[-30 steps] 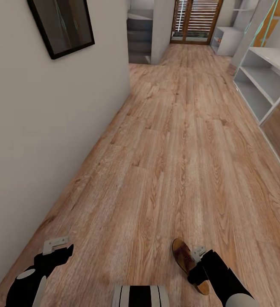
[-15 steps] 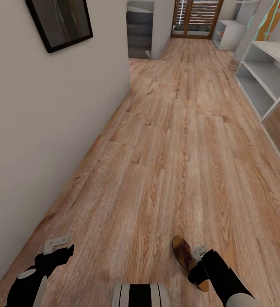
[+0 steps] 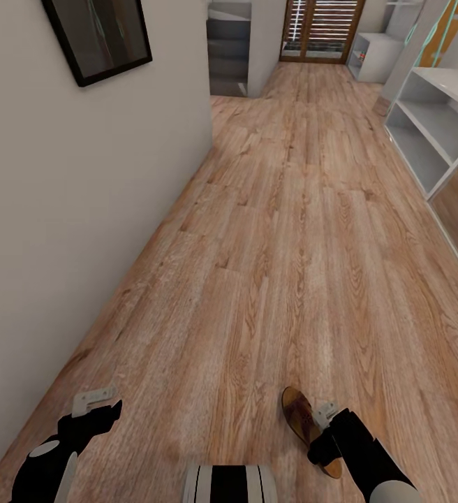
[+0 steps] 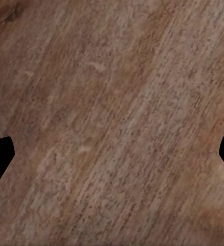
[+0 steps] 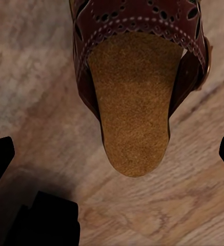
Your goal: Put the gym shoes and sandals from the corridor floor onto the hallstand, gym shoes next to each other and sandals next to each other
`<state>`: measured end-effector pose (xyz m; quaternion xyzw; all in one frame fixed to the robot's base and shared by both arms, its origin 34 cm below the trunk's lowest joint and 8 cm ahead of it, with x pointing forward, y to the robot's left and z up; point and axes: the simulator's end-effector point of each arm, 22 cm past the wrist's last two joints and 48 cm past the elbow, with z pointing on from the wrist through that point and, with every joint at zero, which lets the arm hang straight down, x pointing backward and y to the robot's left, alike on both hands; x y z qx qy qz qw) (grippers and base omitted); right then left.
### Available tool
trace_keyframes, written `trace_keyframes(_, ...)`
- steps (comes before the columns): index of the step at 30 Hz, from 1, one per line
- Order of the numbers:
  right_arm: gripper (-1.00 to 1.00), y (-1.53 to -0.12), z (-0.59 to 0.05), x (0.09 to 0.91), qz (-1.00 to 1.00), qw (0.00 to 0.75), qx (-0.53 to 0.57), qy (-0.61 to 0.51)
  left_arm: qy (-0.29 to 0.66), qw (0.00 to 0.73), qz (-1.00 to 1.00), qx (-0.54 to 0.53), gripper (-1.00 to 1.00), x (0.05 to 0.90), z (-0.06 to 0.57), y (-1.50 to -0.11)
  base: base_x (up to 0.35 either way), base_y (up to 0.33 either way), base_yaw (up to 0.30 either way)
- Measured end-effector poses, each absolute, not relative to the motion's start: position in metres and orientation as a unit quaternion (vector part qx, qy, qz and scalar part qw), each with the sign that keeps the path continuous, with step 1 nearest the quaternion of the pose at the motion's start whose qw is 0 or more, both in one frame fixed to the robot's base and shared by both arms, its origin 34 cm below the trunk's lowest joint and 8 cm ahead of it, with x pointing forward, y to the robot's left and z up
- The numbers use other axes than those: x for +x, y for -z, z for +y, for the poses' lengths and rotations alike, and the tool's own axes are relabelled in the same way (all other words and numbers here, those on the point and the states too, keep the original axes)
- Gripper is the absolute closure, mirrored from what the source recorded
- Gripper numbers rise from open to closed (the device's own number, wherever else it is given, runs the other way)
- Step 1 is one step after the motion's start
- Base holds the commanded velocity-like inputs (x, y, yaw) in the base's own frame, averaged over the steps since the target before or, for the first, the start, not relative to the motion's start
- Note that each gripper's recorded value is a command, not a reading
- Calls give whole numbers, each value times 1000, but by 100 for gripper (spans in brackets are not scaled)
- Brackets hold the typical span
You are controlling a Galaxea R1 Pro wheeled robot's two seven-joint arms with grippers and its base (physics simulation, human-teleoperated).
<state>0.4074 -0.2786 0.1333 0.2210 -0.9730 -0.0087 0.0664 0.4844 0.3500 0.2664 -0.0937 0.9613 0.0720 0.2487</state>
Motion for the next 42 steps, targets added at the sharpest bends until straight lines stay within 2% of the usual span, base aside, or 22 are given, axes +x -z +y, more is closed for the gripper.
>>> trace_keyframes(35, -100, -112, -287, 391, -971, 92, 221, 8, -75, 215, 969, -91, -100, 467, 350, -237, 0, 0, 0)
trace_keyframes(42, -100, -111, -291, 405, -972, 78, 221, 0, -76, 205, 972, -90, -100, 462, 350, -229, 0, 0, 0)
